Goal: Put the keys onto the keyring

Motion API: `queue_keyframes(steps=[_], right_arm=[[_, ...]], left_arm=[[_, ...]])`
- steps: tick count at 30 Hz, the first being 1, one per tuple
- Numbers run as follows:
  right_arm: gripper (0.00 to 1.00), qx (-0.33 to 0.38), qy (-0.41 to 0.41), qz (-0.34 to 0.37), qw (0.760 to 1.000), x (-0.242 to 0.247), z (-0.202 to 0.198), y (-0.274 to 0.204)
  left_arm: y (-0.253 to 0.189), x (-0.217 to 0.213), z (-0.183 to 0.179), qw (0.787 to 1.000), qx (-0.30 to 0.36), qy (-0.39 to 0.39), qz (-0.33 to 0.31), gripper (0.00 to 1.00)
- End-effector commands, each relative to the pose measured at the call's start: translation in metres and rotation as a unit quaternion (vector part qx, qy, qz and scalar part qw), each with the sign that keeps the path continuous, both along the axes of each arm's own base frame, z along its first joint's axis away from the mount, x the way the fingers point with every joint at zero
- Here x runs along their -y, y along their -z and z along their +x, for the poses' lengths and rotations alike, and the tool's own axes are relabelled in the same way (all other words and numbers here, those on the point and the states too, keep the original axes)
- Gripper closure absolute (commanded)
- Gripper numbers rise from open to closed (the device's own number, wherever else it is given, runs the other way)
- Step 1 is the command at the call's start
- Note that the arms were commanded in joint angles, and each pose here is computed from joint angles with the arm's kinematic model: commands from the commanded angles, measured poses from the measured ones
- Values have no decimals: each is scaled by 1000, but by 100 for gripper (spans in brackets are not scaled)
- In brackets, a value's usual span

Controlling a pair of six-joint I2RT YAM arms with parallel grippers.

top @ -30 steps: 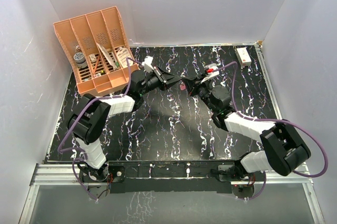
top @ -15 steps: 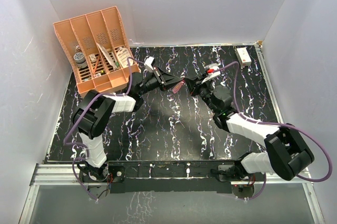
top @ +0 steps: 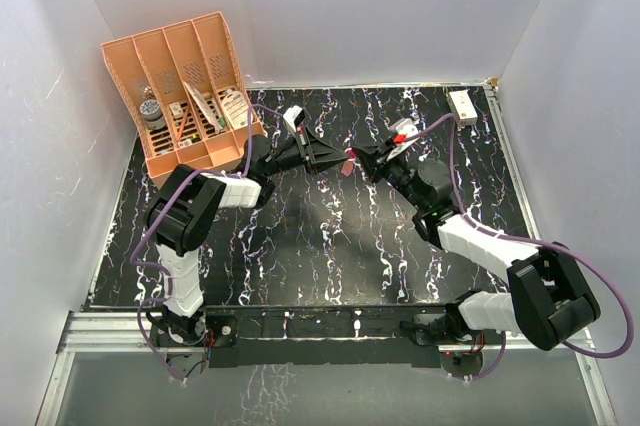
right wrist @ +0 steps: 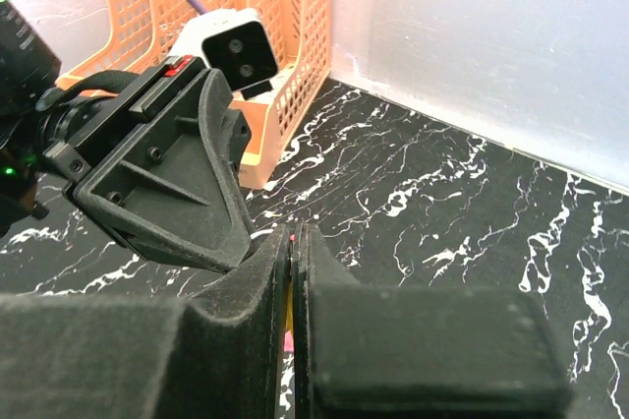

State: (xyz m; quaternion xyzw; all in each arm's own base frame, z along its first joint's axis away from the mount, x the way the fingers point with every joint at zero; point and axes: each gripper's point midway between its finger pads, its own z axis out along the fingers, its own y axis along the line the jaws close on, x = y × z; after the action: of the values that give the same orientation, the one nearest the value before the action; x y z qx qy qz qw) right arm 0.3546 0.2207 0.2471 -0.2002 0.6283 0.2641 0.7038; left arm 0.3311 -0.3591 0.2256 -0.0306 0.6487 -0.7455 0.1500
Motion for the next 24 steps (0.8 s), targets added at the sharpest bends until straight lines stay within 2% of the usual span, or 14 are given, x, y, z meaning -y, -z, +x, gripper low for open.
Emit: queue_keyframes(steps=[1,15,24], right_arm=[[100,67,-23,-24,997,7,-1,-26],[100,59,-151,-55,985,-16,-14,-22],[100,48,-163,-66,983,-15,-8,-19]], left_arm=[[-37,-4,-31,993,85,73,-43,100],[-39,-4,-36,988,85,107,-68,100],[-44,-5,-41,985,93,119,-78,100]])
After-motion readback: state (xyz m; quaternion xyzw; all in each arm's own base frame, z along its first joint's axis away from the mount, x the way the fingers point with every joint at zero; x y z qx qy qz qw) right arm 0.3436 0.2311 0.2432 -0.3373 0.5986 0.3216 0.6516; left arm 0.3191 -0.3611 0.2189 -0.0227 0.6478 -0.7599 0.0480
